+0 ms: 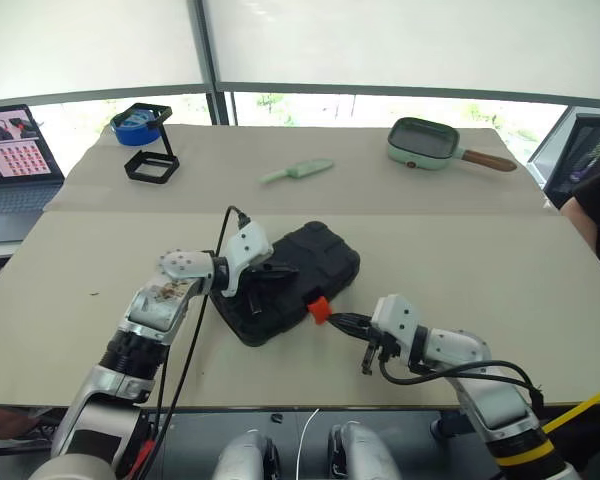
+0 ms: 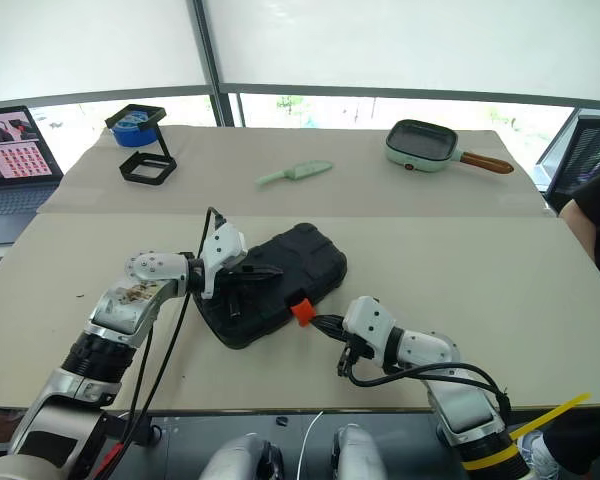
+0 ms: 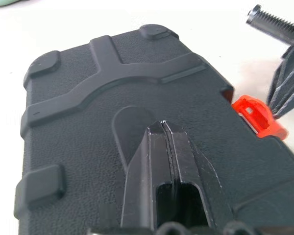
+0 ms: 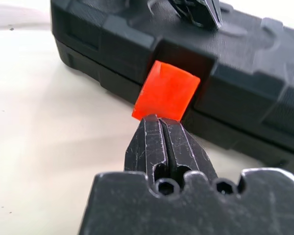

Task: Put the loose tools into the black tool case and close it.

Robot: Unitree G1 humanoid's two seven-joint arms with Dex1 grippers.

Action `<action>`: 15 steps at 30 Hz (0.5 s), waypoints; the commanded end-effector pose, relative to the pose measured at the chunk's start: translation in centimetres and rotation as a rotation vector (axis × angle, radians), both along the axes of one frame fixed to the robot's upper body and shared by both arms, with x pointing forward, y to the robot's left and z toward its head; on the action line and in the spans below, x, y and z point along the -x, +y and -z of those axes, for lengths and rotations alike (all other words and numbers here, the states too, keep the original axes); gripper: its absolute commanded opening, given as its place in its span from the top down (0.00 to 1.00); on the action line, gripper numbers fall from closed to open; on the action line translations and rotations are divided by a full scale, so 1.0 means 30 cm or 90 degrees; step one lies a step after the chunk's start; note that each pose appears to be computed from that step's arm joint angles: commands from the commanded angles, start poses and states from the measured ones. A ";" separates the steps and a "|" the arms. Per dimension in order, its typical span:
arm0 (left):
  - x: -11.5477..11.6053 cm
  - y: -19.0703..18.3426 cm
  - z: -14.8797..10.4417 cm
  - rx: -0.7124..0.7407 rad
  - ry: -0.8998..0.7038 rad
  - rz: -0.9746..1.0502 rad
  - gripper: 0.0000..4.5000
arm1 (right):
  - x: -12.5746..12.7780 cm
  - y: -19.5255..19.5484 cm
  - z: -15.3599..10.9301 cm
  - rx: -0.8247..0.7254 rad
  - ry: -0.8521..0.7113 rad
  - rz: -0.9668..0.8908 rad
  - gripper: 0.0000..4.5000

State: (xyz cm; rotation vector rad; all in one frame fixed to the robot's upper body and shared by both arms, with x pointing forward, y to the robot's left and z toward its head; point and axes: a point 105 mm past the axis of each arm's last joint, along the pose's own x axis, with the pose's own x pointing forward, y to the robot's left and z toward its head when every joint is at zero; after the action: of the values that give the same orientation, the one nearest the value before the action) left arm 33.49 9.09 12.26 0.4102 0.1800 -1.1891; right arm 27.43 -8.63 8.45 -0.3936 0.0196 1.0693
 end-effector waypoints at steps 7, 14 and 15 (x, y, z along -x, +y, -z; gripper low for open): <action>0.012 0.020 0.115 -0.030 0.081 -0.029 0.99 | -0.036 0.039 0.011 -0.002 -0.001 -0.014 1.00; 0.013 0.023 0.119 -0.030 0.085 -0.032 0.99 | -0.067 0.091 0.013 -0.030 -0.002 -0.013 1.00; 0.014 0.023 0.119 -0.030 0.085 -0.032 0.99 | -0.070 0.096 0.006 -0.035 -0.006 -0.012 1.00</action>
State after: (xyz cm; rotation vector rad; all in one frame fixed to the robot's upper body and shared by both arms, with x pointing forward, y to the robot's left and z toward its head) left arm 33.66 9.09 12.41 0.3981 0.1753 -1.1769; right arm 29.19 -6.58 6.43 -0.3417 0.0683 1.0828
